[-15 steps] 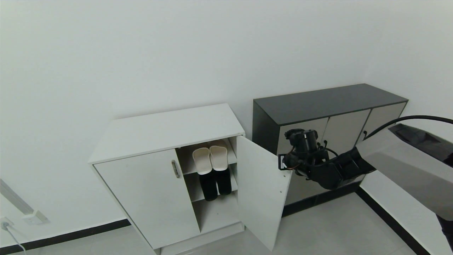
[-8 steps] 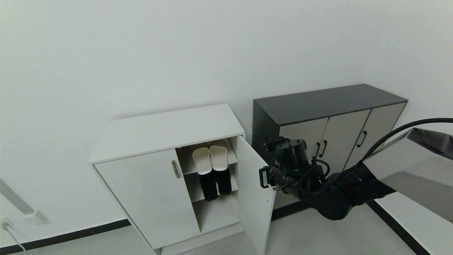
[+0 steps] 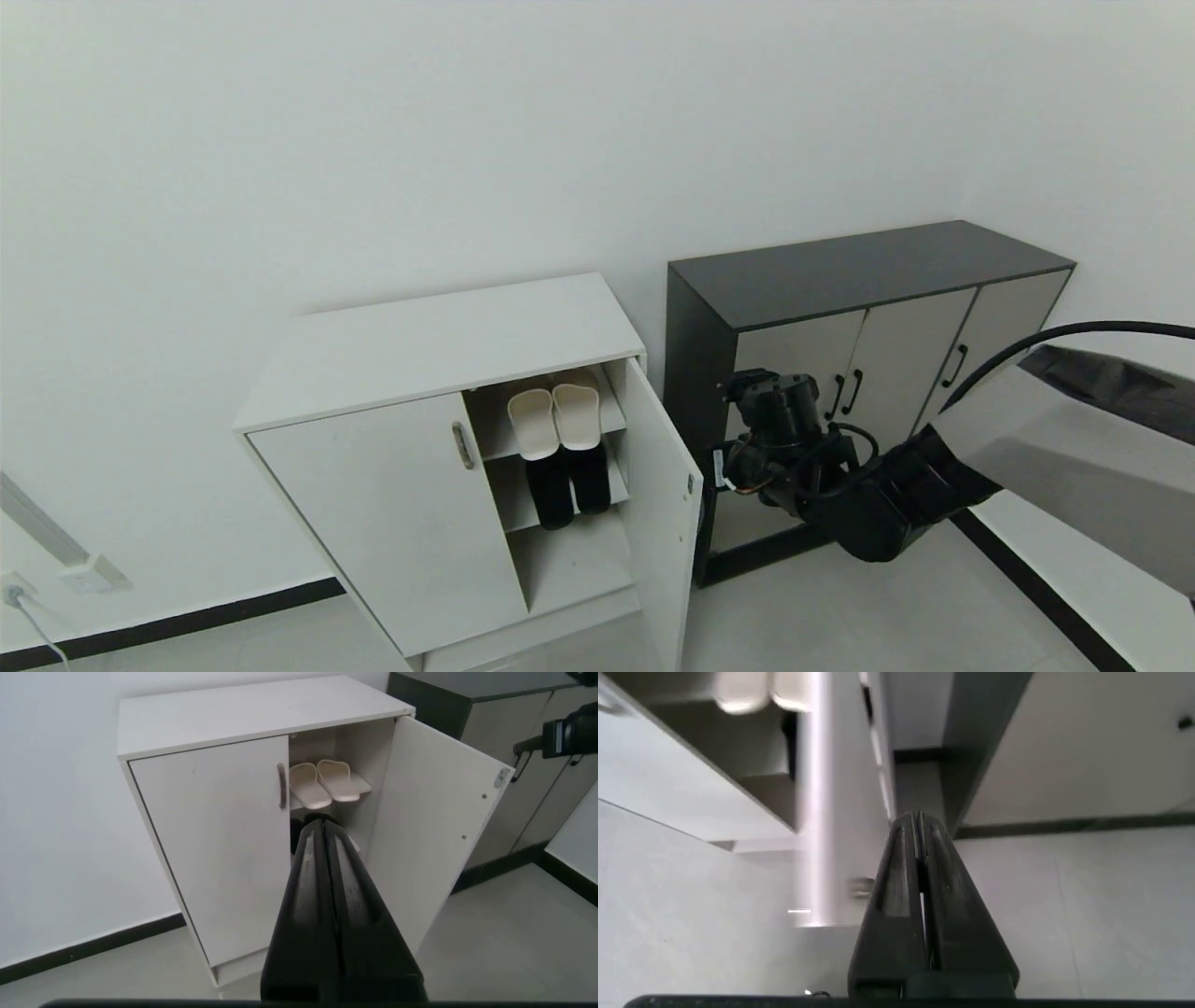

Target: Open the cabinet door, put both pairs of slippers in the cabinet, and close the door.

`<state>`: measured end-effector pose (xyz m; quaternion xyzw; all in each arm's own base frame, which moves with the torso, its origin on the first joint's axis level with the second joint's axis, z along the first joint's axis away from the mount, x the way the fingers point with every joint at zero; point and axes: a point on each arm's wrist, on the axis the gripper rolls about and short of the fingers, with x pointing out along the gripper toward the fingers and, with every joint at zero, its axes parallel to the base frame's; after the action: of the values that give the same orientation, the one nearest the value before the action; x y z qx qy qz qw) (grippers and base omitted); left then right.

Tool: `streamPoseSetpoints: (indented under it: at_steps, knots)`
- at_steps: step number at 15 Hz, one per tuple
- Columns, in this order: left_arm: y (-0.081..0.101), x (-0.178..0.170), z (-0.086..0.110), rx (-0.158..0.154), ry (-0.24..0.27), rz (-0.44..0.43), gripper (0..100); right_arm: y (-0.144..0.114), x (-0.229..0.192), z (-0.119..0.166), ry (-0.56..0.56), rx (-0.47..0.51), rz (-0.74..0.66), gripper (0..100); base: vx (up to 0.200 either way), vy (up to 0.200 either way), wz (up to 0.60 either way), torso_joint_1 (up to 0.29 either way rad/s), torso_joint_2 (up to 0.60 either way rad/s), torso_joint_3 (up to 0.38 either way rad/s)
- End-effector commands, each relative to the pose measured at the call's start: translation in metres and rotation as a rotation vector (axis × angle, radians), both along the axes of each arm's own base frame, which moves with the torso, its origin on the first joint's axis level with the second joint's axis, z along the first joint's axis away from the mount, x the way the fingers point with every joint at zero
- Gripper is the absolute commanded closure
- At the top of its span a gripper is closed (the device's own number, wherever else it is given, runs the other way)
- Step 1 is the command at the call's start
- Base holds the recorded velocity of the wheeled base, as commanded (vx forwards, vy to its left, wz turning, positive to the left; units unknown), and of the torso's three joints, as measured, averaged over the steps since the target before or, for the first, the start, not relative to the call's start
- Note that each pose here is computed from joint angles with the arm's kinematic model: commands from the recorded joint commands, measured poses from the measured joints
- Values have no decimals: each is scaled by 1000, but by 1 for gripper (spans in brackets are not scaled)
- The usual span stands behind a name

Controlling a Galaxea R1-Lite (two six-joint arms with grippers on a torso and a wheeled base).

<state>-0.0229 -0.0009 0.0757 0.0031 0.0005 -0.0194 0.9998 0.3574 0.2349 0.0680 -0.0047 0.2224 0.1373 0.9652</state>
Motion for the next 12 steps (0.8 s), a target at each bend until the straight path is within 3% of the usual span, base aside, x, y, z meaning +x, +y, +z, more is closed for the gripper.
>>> streamPoseSetpoints:
  at_steps: [1,6,12]
  knots:
    - [0,0,0,0,2,0,100,7,3,-20,32,-22,10,100,0,0,0,0,0,0]
    - [0,0,0,0,2,0,100,38,-14,-18,-1,6,89,100,0,0,0,0,0,0]
    - [0,0,0,0,2,0,100,58,-57,17,-124,84,268,100,0,0,0,0,0,0]
